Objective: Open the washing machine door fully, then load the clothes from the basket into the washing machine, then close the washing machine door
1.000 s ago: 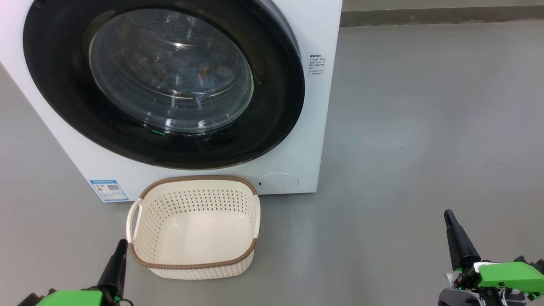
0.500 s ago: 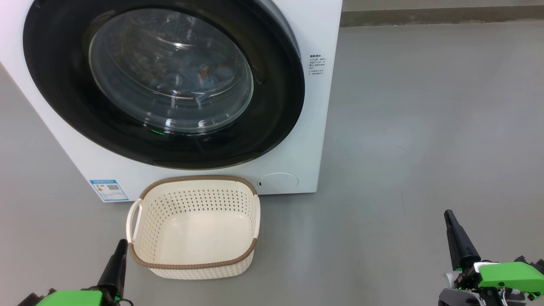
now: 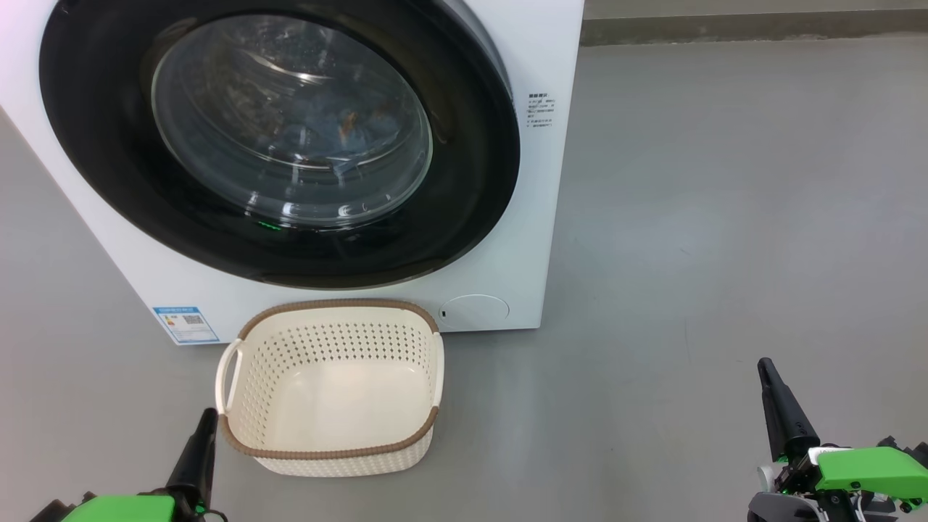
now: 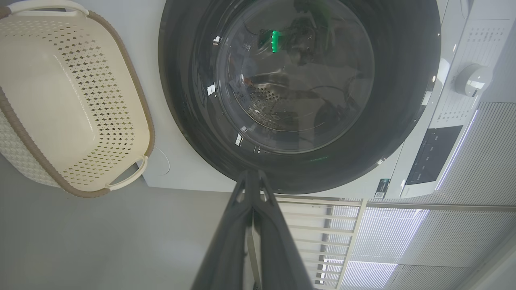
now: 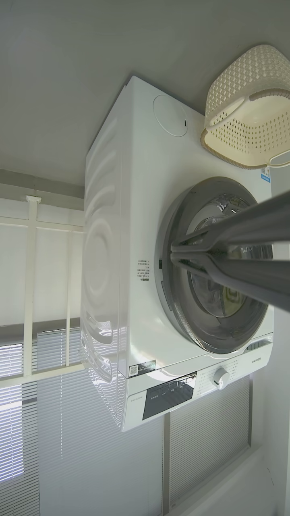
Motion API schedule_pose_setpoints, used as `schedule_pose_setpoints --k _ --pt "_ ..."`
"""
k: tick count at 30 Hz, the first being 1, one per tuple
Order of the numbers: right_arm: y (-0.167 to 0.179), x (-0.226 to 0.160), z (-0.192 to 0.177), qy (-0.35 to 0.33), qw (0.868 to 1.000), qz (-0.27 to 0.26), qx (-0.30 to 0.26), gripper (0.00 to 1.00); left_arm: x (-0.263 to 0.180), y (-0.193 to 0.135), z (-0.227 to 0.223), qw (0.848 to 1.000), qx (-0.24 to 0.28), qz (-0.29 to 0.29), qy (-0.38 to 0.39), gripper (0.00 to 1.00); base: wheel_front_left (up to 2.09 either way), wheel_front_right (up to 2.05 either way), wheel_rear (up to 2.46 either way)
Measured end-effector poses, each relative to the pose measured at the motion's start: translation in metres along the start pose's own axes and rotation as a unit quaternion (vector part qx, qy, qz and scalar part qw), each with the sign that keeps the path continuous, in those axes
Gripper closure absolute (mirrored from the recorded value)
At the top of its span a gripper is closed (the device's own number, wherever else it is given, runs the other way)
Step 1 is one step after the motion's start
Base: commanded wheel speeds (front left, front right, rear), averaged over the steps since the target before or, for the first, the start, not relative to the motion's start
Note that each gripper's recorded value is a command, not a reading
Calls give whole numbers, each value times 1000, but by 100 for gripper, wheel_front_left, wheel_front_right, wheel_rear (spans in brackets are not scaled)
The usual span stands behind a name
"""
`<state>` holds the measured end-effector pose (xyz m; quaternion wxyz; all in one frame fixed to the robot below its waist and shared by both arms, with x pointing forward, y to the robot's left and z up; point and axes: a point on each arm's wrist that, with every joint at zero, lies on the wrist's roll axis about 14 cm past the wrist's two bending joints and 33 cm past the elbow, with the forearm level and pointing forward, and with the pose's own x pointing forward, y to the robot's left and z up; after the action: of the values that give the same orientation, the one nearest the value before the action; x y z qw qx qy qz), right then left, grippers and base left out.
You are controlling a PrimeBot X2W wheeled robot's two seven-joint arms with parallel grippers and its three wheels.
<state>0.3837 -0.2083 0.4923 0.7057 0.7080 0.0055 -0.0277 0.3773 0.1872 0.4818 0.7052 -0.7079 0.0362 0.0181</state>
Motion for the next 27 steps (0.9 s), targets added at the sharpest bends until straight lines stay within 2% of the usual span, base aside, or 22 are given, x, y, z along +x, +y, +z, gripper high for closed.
schedule_pose_setpoints --k 27 --pt "0 0 0 0 1000 0 0 100 0 0 0 1000 0 0 0 100 0 0 0"
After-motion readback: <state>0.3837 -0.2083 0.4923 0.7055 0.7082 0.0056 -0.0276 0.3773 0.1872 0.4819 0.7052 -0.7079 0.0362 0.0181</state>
